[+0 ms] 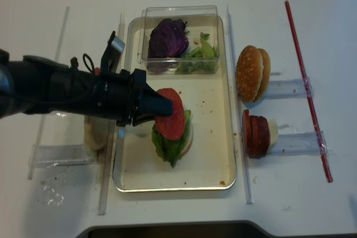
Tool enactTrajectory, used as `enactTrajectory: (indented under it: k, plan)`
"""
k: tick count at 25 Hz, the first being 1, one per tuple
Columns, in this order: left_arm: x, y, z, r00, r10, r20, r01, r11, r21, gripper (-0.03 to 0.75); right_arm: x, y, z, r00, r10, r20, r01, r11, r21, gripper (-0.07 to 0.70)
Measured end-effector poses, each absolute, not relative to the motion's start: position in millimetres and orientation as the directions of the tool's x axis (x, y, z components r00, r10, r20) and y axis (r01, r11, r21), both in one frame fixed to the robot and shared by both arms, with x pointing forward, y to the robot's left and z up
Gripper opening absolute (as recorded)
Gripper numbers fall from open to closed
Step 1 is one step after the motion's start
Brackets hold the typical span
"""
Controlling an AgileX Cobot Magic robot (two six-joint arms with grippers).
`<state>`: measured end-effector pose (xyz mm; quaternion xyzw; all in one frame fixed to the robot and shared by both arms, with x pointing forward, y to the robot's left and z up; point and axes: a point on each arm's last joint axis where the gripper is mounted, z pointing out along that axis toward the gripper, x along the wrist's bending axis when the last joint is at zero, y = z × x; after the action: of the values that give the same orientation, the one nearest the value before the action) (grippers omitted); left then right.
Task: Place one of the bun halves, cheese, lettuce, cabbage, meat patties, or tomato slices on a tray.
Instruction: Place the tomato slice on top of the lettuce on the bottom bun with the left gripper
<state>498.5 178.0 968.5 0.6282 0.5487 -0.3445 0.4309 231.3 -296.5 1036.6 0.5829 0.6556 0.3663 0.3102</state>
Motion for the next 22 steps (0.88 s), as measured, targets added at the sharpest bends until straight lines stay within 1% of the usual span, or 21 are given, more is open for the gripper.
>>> enactTrajectory:
  k: [2,5,8,12,18,22]
  plan:
    - [498,176,968,0.164,0.395,-0.904,0.986,-0.033,0.164,0.049,231,-296,1037,-0.128,0.992,0.02,0.537,0.052,0.842,0.454]
    - [497,170,966,0.179,0.415,-0.892,0.983,-0.043,0.177,0.049,231,-296,1037,-0.128,0.992,0.02,0.537,0.052,0.842,0.454]
    - [497,169,965,0.185,0.426,-0.886,0.982,-0.042,0.185,0.049,231,-296,1037,-0.128,0.992,0.02,0.537,0.052,0.842,0.454]
    - [500,170,963,0.187,0.454,-0.871,0.98,-0.023,0.199,0.049,231,-296,1037,-0.128,0.992,0.02,0.537,0.052,0.842,0.454]
    - [500,170,962,0.189,0.451,-0.872,0.979,-0.02,0.201,0.049,231,-296,1037,-0.128,0.992,0.02,0.537,0.052,0.842,0.454]
    - [503,168,950,0.151,0.43,-0.89,0.987,-0.023,0.156,0.048,231,-296,1037,-0.127,0.992,0.022,0.537,0.05,0.842,0.454]
